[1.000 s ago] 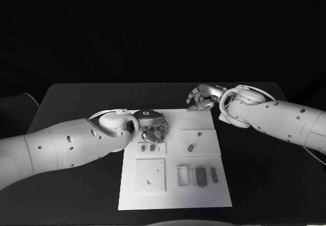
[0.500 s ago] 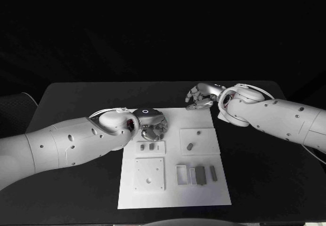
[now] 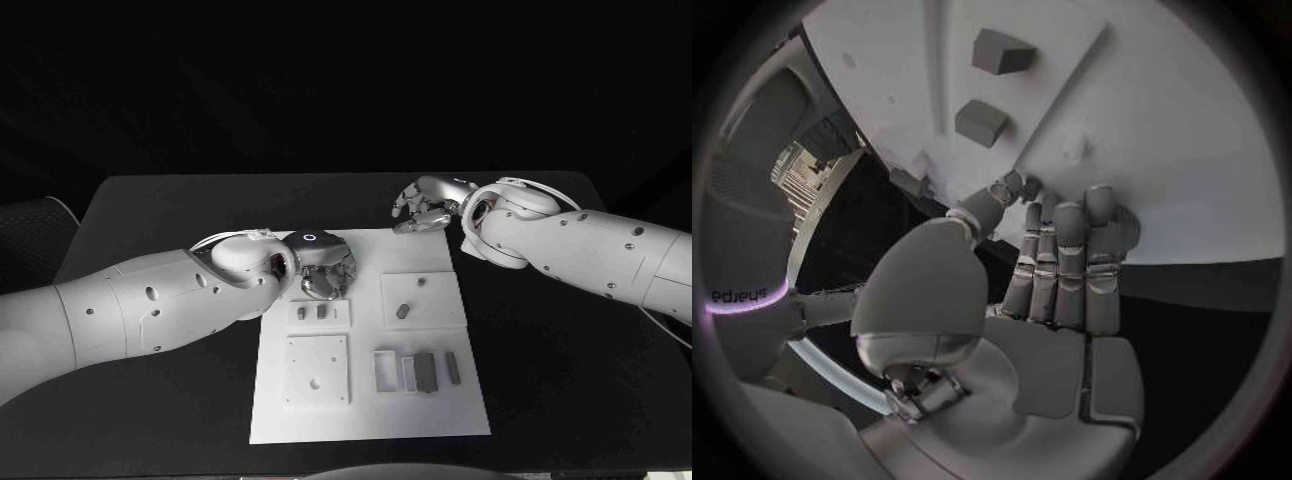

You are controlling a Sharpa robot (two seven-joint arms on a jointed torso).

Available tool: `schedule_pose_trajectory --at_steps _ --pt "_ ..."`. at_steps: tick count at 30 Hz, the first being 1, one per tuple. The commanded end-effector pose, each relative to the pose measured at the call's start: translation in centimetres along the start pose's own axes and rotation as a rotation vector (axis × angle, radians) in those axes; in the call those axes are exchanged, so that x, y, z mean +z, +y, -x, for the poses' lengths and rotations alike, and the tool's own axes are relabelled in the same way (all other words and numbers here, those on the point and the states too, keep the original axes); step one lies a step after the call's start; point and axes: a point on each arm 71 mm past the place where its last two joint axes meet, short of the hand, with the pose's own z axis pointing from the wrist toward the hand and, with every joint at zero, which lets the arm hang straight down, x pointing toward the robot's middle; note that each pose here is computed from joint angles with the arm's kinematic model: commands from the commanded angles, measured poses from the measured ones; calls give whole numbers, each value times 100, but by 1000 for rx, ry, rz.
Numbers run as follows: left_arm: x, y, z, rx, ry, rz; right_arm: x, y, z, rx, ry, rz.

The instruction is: Assemble the parts on the task board

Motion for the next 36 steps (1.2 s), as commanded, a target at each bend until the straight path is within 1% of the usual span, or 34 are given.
schedule_pose_trajectory --at_steps 1,5,11,21,36 --pt "10 -29 -31 3 29 -6 0 13 -11 0 11 10" --pt "20 -39 -36 11 36 -7 1 16 -11 0 11 10" --pt "26 -32 -40 16 35 -4 0 12 -10 0 11 10" --pt "42 -26 -85 15 47 6 -3 8 -9 0 12 9" --pt "44 -21 -99 18 63 11 -7 6 -8 0 12 9"
